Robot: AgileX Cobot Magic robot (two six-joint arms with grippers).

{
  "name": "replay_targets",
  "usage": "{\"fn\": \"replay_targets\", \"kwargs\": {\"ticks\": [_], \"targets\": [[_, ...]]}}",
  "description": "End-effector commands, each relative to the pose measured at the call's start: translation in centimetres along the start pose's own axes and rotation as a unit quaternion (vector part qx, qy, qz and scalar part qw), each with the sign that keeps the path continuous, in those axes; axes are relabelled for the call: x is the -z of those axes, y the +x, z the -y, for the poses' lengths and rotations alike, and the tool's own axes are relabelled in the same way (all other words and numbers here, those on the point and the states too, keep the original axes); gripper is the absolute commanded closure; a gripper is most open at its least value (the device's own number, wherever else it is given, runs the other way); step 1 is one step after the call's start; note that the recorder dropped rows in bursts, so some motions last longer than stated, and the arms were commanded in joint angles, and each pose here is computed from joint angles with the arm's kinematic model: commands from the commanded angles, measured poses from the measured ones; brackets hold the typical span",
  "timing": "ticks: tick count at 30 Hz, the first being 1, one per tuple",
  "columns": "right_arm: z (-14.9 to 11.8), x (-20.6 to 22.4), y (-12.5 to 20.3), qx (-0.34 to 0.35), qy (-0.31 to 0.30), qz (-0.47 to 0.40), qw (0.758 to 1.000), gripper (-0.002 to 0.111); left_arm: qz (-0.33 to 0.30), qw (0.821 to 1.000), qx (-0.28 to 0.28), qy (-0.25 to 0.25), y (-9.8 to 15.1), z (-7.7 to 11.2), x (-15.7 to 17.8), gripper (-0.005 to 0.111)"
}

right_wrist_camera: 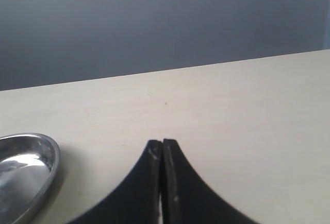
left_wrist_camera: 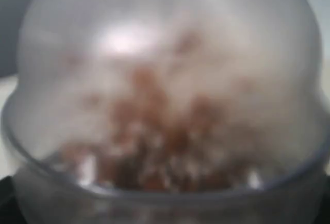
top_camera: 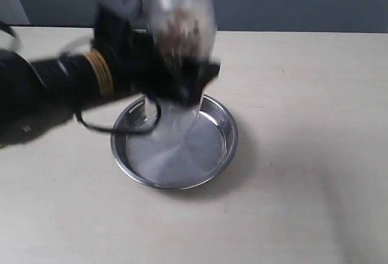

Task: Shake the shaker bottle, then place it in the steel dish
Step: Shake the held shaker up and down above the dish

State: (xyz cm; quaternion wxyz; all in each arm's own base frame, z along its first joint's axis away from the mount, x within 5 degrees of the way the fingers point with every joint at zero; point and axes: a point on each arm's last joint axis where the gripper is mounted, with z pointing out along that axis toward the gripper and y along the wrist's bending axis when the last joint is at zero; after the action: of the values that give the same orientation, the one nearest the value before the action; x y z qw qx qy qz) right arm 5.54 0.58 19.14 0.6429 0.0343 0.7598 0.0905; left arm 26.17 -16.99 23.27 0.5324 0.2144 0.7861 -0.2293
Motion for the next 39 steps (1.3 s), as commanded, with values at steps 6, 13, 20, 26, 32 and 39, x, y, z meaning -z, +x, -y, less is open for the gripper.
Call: {"fn": "replay_targets", "kwargs": {"ticks": [6, 13, 20, 26, 32, 39], "targets": [[0.0, 0.0, -0.1, 0.003, -0.002, 0.008, 1.000, 0.109, 0.038, 0.999, 0.010, 0.004, -0.1, -0.3, 0.0, 0.106], [0.0, 0.0, -0.1, 0.003, -0.002, 0.006, 1.000, 0.109, 0.038, 0.999, 0.013, -0.021, -4.7, 0.2, 1.1, 0.106], [0.0, 0.0, -0.1, 0.003, -0.002, 0.007, 1.000, 0.109, 0.135, 0.991, -0.011, 0.018, -6.9, 1.1, 2.3, 0.106], [0.0, 0.0, -0.1, 0.003, -0.002, 0.007, 1.000, 0.109, -0.030, 0.999, 0.026, -0.011, 1.5, -0.2, -0.7, 0.106], [0.0, 0.0, -0.1, 0.003, -0.002, 0.008, 1.000, 0.109, 0.140, 0.989, -0.033, 0.012, -6.8, 1.0, 2.9, 0.106], [0.0, 0.0, -0.1, 0.003, -0.002, 0.008, 1.000, 0.109, -0.010, 0.999, 0.049, -0.008, 2.5, -0.7, -0.5, 0.106]]}}
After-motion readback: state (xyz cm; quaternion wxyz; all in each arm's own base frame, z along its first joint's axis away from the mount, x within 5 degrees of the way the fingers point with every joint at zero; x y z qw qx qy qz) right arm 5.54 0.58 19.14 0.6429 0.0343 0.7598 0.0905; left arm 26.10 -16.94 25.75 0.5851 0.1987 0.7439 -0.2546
